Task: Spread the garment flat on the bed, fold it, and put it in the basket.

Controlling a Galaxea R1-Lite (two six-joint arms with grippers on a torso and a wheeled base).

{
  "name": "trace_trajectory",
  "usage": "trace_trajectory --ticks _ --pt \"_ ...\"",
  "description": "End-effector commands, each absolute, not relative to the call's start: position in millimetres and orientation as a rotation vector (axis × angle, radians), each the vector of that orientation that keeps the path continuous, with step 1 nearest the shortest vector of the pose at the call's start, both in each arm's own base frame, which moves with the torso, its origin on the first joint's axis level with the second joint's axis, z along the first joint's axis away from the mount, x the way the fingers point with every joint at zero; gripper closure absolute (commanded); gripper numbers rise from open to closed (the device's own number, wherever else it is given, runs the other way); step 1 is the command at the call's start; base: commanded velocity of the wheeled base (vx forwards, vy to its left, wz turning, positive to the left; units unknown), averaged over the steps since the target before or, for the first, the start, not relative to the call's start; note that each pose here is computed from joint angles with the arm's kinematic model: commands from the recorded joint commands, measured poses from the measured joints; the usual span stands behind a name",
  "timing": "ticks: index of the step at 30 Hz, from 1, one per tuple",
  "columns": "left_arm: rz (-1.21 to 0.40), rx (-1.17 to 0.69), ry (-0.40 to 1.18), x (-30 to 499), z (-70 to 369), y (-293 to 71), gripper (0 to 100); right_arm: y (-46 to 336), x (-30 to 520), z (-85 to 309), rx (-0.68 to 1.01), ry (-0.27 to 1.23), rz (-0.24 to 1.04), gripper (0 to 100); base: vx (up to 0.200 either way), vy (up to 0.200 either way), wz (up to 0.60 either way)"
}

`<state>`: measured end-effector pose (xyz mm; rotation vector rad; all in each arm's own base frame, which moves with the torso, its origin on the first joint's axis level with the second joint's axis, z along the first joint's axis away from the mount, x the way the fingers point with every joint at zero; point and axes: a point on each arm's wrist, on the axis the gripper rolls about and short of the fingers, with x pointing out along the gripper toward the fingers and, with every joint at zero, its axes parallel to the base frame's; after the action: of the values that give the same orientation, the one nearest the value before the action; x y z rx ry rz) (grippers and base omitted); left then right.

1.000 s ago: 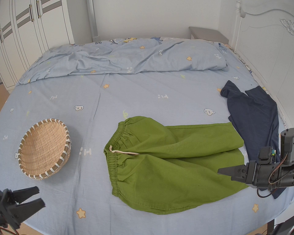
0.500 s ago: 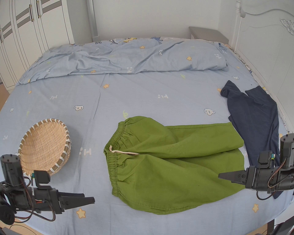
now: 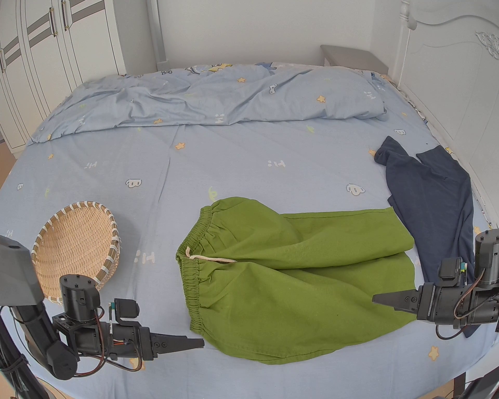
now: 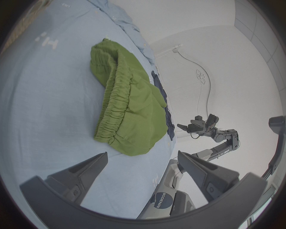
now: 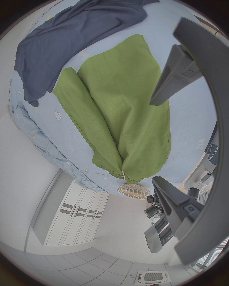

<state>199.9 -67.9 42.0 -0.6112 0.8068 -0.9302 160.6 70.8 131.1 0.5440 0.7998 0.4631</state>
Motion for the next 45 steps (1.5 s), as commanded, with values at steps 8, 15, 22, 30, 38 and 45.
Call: trace_trajectory --ticks 8,15,22,30,38,45 --pt "-0.890 -0.733 0.959 204 1 -78 0 70 162 131 0.545 0.796 0.461 0 0.000 0.000 0.00" --pt "-0.879 -0.732 0.953 212 -4 -79 0 69 162 132 0.547 0.791 0.455 0 0.000 0.000 0.00" --pt "-0.884 -0.757 0.901 228 0 -82 0 69 163 132 0.550 0.768 0.462 0 0.000 0.000 0.00" --pt "-0.886 -0.768 0.866 241 1 -84 0 69 162 132 0.549 0.769 0.462 0 0.000 0.000 0.00" --pt "-0.851 -0.785 0.849 243 3 -74 0 67 164 131 0.552 0.771 0.450 0 0.000 0.000 0.00" --pt "-0.827 -0.794 0.831 244 5 -67 0 67 164 131 0.552 0.771 0.450 0 0.000 0.000 0.00"
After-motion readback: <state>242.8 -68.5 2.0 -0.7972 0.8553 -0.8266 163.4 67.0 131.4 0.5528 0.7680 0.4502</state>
